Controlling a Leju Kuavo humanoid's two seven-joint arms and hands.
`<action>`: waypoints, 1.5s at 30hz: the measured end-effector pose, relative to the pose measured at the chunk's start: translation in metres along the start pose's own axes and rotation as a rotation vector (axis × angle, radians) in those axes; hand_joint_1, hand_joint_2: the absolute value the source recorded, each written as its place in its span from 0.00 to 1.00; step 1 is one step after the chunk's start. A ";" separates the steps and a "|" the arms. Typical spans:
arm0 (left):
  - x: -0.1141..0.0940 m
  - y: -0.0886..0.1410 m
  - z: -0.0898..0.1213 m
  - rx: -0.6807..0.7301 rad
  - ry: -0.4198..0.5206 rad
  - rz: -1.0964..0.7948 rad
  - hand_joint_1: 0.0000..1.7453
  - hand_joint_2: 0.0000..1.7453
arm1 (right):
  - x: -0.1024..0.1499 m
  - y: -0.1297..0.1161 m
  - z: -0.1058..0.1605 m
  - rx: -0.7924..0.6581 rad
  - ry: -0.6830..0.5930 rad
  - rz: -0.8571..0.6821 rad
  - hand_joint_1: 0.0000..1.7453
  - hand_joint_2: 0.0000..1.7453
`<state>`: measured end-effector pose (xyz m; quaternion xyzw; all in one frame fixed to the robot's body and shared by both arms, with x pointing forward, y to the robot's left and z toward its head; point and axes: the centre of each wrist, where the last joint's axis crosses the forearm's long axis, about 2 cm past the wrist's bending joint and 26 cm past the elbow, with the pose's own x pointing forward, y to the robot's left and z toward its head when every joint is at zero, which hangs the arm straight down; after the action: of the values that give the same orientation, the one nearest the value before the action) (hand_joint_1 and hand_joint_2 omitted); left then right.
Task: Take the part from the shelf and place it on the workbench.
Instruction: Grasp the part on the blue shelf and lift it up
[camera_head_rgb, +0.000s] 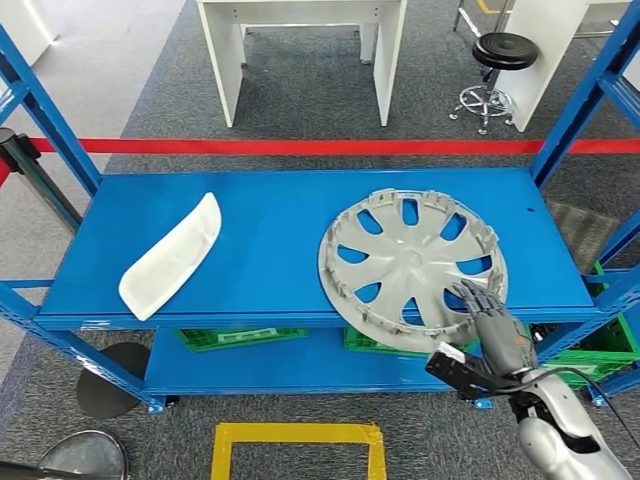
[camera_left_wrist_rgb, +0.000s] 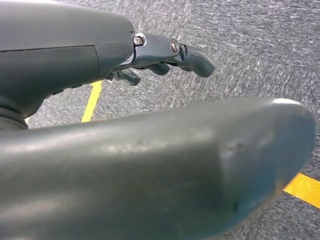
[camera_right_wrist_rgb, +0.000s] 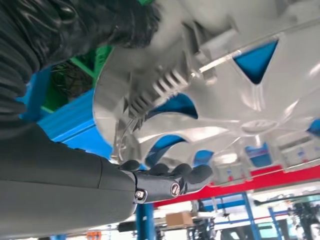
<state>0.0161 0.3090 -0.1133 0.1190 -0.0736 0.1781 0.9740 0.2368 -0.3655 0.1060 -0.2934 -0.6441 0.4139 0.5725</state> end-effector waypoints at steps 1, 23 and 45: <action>0.000 0.000 0.000 0.001 0.001 0.000 0.00 0.00 | 0.001 0.001 -0.003 0.006 -0.004 -0.001 0.00 1.00; -0.001 -0.001 0.000 0.000 0.013 0.000 0.00 0.00 | 0.013 0.013 -0.021 0.042 -0.052 -0.021 0.00 1.00; -0.001 -0.001 0.000 -0.003 0.012 -0.004 0.00 0.00 | 0.035 0.013 -0.032 0.007 -0.159 -0.111 0.00 1.00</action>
<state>0.0156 0.3078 -0.1134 0.1167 -0.0679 0.1767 0.9750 0.2605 -0.3230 0.1126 -0.2215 -0.7014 0.4058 0.5425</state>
